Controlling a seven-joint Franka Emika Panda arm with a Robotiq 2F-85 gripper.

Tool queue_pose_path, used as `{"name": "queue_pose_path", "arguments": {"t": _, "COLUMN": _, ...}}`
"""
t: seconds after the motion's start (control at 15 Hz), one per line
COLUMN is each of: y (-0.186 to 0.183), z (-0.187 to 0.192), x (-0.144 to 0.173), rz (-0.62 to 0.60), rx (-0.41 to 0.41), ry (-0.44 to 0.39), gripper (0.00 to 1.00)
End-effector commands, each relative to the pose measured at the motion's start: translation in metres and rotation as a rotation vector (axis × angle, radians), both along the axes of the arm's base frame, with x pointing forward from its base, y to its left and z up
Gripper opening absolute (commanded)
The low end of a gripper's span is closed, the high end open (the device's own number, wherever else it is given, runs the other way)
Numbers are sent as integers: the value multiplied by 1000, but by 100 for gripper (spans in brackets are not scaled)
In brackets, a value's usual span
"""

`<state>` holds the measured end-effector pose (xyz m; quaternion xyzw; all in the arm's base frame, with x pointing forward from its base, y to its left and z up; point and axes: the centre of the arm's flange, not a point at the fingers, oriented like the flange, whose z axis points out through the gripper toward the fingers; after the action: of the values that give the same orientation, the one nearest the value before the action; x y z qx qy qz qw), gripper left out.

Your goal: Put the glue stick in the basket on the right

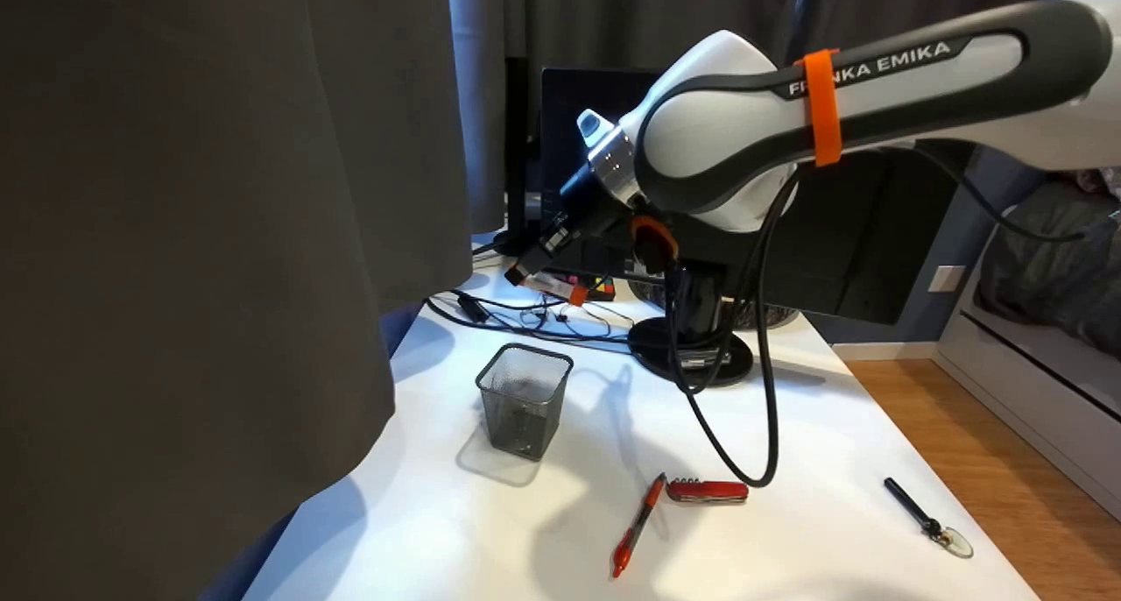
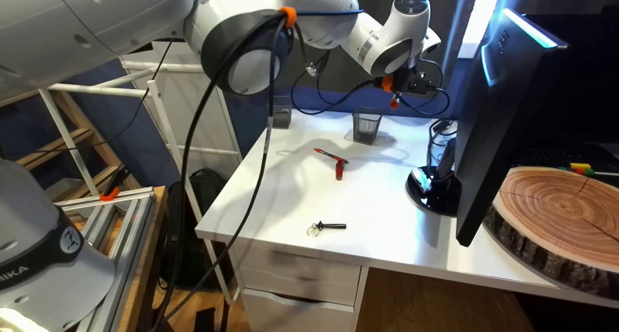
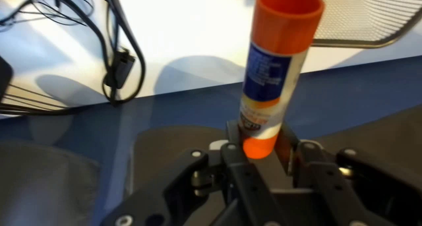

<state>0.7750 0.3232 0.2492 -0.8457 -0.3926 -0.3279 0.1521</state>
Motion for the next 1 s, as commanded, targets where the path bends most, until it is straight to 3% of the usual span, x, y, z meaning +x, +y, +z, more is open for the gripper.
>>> {"name": "queue_pose_path", "arguments": {"t": 0.0, "y": -10, "z": 6, "x": -64, "rz": 172, "rx": 68, "ry": 67, "gripper": 8}}
{"name": "queue_pose_path", "arguments": {"t": 0.4, "y": -1, "z": -21, "x": -91, "rz": 338, "rx": 175, "ry": 196, "gripper": 8}}
{"name": "queue_pose_path", "arguments": {"t": 0.73, "y": -16, "z": -40, "x": -87, "rz": 359, "rx": 238, "ry": 108, "gripper": 8}}
{"name": "queue_pose_path", "arguments": {"t": 0.93, "y": -6, "z": -37, "x": -79, "rz": 355, "rx": 315, "ry": 8, "gripper": 8}}
